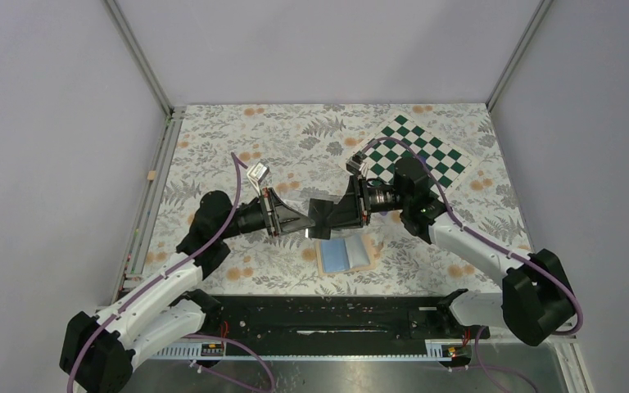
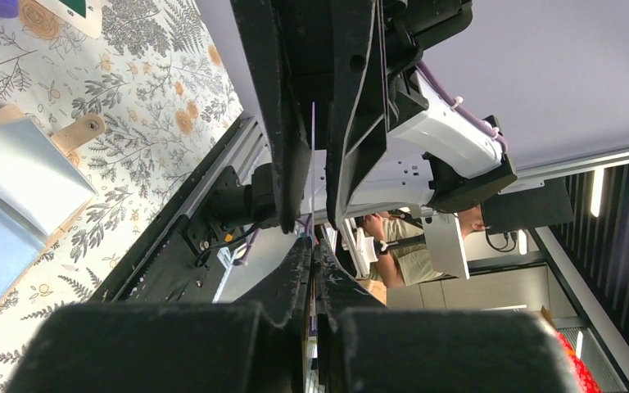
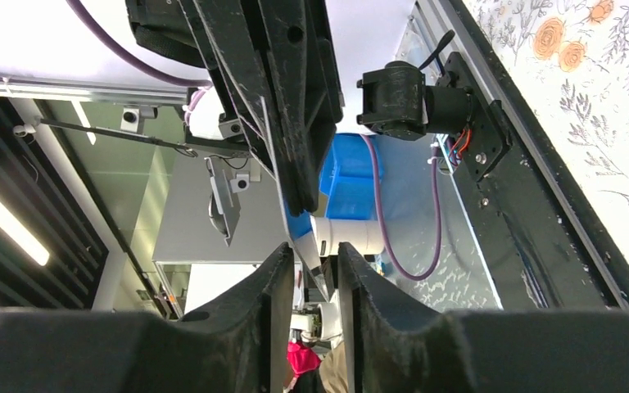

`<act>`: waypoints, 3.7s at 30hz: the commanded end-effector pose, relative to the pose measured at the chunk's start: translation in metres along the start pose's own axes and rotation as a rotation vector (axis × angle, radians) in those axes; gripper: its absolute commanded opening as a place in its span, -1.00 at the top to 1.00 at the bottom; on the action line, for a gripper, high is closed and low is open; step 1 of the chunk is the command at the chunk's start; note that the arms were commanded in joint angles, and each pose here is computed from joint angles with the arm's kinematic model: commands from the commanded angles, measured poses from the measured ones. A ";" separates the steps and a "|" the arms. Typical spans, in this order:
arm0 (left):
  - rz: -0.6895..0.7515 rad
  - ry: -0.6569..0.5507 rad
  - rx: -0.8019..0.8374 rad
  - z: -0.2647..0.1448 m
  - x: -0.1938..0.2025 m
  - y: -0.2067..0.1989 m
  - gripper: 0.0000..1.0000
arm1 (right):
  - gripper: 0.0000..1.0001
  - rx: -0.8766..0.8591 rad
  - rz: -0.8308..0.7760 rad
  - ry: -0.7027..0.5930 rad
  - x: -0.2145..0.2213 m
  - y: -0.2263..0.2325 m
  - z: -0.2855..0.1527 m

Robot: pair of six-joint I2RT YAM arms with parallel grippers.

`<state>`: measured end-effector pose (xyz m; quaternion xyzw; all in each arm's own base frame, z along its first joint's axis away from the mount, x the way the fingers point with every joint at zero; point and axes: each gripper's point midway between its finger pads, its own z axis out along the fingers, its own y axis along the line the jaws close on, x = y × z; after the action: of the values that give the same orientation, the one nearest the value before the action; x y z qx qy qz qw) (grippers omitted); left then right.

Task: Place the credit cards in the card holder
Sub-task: Insert the credit card into the card holder.

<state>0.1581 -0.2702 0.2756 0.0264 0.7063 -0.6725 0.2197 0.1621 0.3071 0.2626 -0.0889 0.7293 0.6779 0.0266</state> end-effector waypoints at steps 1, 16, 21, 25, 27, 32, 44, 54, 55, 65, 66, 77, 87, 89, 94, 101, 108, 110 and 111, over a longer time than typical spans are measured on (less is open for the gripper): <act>0.030 0.000 0.053 -0.002 0.000 -0.010 1.00 | 0.43 -0.066 -0.082 0.000 -0.007 0.029 0.008; 0.020 0.001 -0.032 0.005 -0.003 0.013 0.00 | 1.00 0.180 -0.052 -0.068 -0.006 -0.018 -0.007; 0.003 -0.014 -0.235 0.007 -0.010 0.055 0.03 | 1.00 0.395 0.001 -0.161 -0.009 -0.067 -0.045; -0.012 0.004 -0.392 0.005 -0.010 0.086 0.23 | 1.00 0.496 0.067 -0.211 -0.004 -0.097 -0.073; -0.006 0.014 -0.468 0.003 -0.009 0.101 0.33 | 1.00 0.531 0.079 -0.224 -0.001 -0.107 -0.082; 0.031 0.075 -0.650 0.005 0.000 0.139 0.43 | 1.00 0.589 0.094 -0.234 0.005 -0.121 -0.094; 0.091 0.162 -0.884 0.032 0.005 0.196 0.51 | 1.00 0.630 0.089 -0.221 0.006 -0.131 -0.099; 0.094 0.201 -0.923 0.058 -0.002 0.223 0.51 | 1.00 0.639 0.097 -0.193 0.010 -0.141 -0.098; 0.094 0.204 -0.928 0.060 -0.003 0.226 0.52 | 1.00 0.637 0.095 -0.188 0.010 -0.141 -0.098; 0.110 0.249 -0.976 0.083 -0.016 0.251 0.51 | 1.00 0.628 0.087 -0.133 0.009 -0.153 -0.094; 0.111 0.253 -0.983 0.084 -0.017 0.254 0.51 | 1.00 0.631 0.087 -0.129 0.009 -0.155 -0.094; 0.082 0.229 -0.922 0.108 -0.042 0.258 0.45 | 1.00 0.652 0.091 -0.099 0.004 -0.173 -0.092; 0.058 0.200 -0.825 0.109 -0.038 0.240 0.23 | 1.00 0.645 0.038 -0.093 -0.004 -0.179 -0.084; 0.052 0.187 -0.827 0.097 -0.032 0.236 0.21 | 1.00 0.640 0.038 -0.082 -0.004 -0.183 -0.082; 0.007 0.178 -0.831 0.068 -0.008 0.231 0.21 | 1.00 0.637 0.047 -0.061 -0.004 -0.192 -0.075; -0.039 0.168 -0.844 0.038 0.020 0.228 0.21 | 1.00 0.640 0.051 -0.046 -0.008 -0.202 -0.065; -0.111 0.211 -0.871 0.023 0.048 0.245 0.25 | 1.00 0.638 0.053 -0.041 -0.014 -0.217 -0.059; -0.132 0.229 -0.882 0.020 0.055 0.253 0.33 | 1.00 0.615 0.058 -0.036 -0.015 -0.220 -0.055; -0.141 0.237 -0.889 0.019 0.057 0.256 0.36 | 1.00 0.596 0.065 -0.030 -0.014 -0.220 -0.053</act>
<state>0.2005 -0.2748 0.0241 -0.0387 0.9486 -0.2997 0.0941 0.2061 0.2256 0.0445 -0.0243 0.9163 0.3987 0.0294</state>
